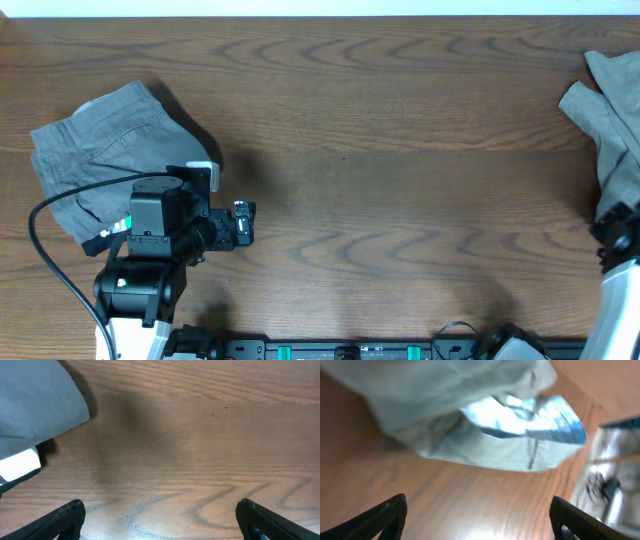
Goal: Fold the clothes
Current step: 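Reach the right gripper to the khaki trousers and grasp them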
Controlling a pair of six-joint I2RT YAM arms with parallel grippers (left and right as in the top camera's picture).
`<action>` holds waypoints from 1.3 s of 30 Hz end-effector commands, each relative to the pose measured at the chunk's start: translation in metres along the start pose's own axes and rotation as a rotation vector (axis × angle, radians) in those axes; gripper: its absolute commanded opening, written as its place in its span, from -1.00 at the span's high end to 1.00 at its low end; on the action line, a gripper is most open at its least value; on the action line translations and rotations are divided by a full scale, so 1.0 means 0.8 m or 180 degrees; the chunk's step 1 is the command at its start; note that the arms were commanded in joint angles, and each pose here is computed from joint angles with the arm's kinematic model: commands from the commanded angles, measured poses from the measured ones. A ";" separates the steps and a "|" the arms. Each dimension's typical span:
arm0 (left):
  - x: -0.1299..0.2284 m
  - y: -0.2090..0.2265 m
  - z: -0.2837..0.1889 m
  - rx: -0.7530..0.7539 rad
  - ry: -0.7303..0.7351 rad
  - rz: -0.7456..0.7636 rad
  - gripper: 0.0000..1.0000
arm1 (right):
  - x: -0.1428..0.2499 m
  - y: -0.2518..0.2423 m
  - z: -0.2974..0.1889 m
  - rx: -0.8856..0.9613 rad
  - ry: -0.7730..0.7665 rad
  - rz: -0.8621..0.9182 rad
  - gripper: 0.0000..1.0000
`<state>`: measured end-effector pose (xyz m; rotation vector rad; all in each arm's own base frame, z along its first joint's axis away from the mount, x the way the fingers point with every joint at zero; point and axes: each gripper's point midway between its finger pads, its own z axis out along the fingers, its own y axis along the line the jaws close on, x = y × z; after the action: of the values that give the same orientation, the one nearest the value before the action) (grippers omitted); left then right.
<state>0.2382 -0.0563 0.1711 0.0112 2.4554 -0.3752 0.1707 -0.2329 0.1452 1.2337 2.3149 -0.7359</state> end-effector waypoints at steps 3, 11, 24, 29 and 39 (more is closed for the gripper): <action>-0.009 -0.003 -0.006 0.0019 -0.0061 -0.0022 -0.96 | -0.002 -0.014 0.036 0.0092 0.0202 -0.0072 -0.79; -0.009 -0.003 -0.006 0.0020 -0.0064 -0.0021 -0.96 | -0.015 -0.010 0.081 0.0125 0.0199 -0.0275 -0.78; -0.009 -0.003 -0.006 0.0020 -0.0065 -0.0022 -0.96 | 0.001 -0.018 0.144 0.0050 0.0451 -0.0141 -0.43; -0.009 -0.003 -0.006 0.0020 -0.0065 -0.0022 -0.96 | -0.002 -0.008 0.147 -0.0094 0.0414 -0.0133 0.24; -0.011 -0.003 -0.006 0.0024 -0.0090 -0.0015 -0.96 | 0.004 0.057 0.120 -0.0892 0.0474 -0.0082 0.98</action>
<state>0.2388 -0.0563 0.1716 0.0117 2.4523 -0.3752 0.1856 -0.2864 0.0434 1.2315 2.5184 -0.5021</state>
